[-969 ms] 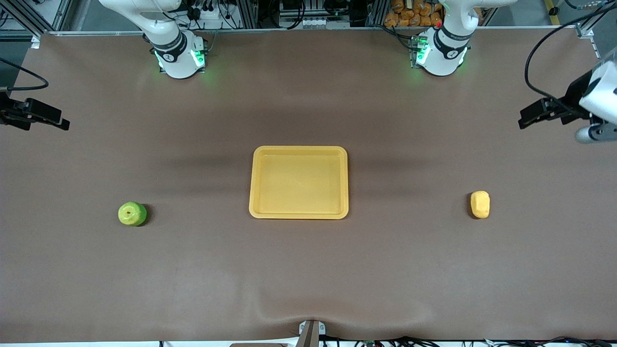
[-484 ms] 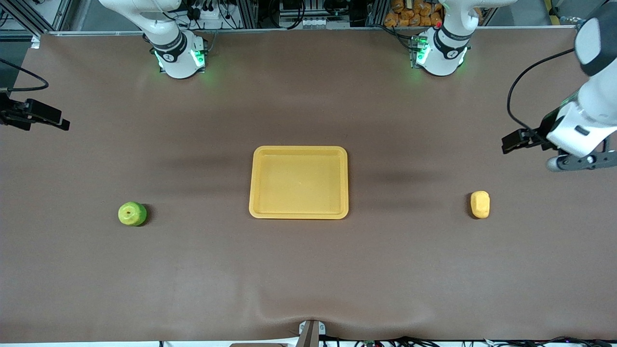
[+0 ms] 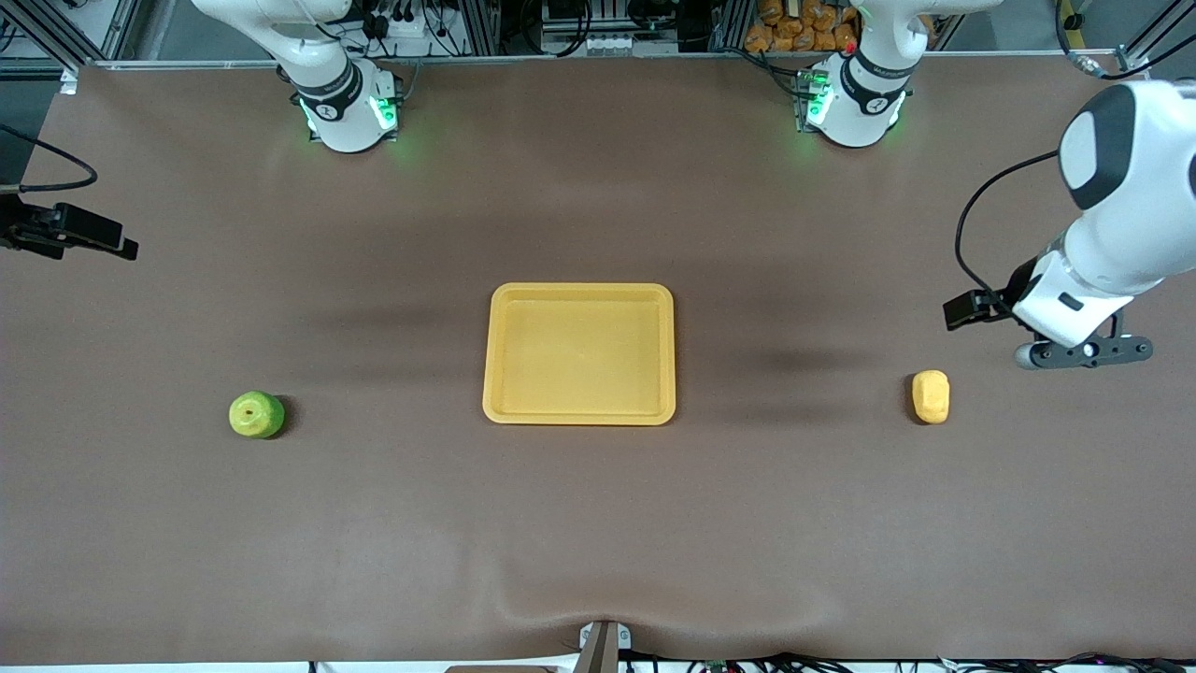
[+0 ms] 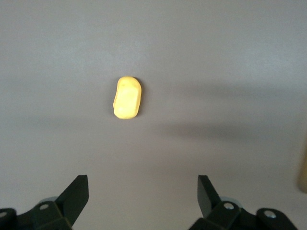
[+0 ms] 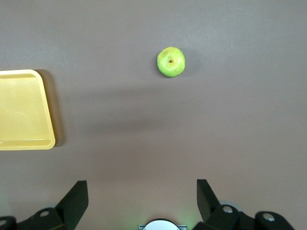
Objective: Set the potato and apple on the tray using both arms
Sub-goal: 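Move the left gripper to the potato while the right gripper reaches the apple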
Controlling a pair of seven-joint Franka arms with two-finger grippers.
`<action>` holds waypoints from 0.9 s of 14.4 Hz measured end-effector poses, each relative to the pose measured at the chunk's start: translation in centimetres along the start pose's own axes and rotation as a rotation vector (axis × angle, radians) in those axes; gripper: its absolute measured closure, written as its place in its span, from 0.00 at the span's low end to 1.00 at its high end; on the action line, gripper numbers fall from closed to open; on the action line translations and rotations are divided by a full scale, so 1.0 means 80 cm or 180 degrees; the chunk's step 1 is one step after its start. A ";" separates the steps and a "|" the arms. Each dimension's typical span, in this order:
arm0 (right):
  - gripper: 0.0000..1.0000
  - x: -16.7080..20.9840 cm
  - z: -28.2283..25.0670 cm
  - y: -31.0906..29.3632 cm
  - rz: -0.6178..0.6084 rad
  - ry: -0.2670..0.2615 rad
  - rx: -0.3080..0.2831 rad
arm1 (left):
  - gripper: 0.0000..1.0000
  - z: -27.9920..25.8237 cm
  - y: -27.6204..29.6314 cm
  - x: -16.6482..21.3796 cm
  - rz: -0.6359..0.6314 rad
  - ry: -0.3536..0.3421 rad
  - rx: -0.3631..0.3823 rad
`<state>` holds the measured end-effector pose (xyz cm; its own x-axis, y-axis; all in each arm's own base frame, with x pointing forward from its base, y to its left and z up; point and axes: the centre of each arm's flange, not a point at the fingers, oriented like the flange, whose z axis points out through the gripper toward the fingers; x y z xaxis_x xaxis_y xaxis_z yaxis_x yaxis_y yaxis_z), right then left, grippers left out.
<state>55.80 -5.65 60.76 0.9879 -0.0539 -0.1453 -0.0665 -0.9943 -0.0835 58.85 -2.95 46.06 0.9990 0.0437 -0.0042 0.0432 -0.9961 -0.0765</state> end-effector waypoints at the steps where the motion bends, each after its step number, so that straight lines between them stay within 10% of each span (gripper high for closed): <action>1: 0.00 0.000 0.000 0.000 0.0000 0.0000 0.0000 | 0.00 0.011 0.000 0.000 0.0018 0.0038 0.0021; 13: 0.00 0.049 0.054 0.011 0.0050 -0.0051 -0.0031 | 0.00 0.135 -0.014 -0.014 -0.0008 0.0299 -0.0036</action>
<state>58.99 -6.37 55.85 0.9844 -0.0682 -0.1624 -0.0807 -0.9942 -0.0715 57.58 -1.05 35.41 0.9952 0.0392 0.0896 0.0451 -0.9969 -0.0650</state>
